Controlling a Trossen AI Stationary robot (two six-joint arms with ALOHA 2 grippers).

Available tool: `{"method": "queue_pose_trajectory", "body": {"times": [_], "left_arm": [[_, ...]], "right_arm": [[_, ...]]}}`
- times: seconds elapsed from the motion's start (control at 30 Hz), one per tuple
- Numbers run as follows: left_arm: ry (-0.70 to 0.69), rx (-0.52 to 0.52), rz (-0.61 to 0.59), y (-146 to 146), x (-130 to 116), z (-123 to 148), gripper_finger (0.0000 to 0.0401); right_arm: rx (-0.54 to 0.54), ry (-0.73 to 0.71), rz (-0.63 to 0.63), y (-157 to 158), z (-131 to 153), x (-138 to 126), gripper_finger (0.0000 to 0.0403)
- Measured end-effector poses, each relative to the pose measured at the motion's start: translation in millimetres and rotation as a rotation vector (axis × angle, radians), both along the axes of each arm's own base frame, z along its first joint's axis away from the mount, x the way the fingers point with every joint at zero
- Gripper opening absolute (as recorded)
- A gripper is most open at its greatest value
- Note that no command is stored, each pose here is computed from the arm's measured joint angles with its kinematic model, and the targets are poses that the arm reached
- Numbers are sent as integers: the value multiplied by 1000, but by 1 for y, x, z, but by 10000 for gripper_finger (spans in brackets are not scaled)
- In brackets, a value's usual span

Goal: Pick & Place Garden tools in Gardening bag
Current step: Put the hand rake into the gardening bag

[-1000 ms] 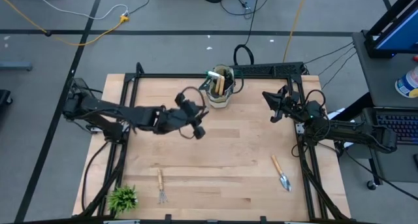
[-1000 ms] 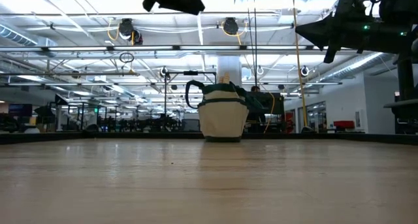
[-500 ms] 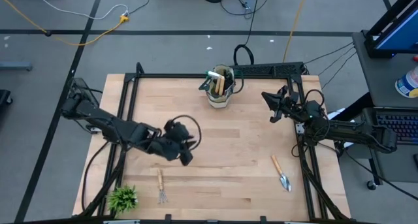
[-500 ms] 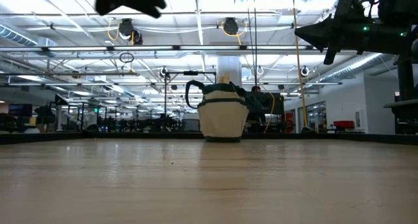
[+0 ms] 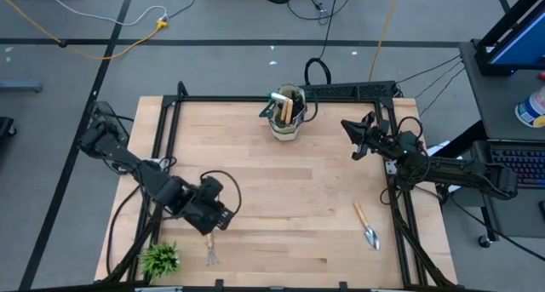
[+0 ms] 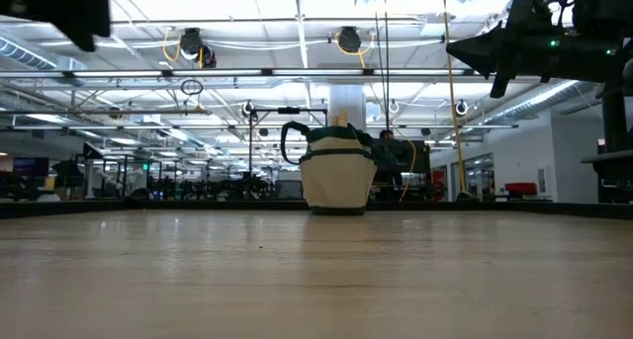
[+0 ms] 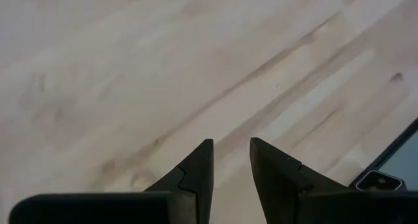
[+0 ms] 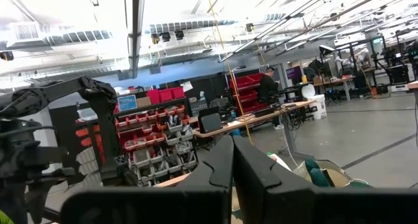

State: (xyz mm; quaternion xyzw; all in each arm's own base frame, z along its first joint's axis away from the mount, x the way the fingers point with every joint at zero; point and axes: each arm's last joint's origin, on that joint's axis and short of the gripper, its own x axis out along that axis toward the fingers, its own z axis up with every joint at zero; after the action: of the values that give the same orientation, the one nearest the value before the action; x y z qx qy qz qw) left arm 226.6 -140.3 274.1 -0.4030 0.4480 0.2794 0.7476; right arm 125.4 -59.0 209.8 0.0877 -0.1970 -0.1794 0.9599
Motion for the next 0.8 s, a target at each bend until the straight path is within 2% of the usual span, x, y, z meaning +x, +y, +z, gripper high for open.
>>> {"method": "queue_pose_trajectory", "body": {"times": [0.3,0.6,0.8], "left_arm": [[71,-134,179,-17,-18,-4,104],[108,-202,336,-29,-35,-30,104],[86,-255,337,-38,-42,-47,104]], "right_arm": [[0,0,0,0,0,0,0],[0,0,0,0,0,0,0],[0,0,0,0,0,0,0]]}}
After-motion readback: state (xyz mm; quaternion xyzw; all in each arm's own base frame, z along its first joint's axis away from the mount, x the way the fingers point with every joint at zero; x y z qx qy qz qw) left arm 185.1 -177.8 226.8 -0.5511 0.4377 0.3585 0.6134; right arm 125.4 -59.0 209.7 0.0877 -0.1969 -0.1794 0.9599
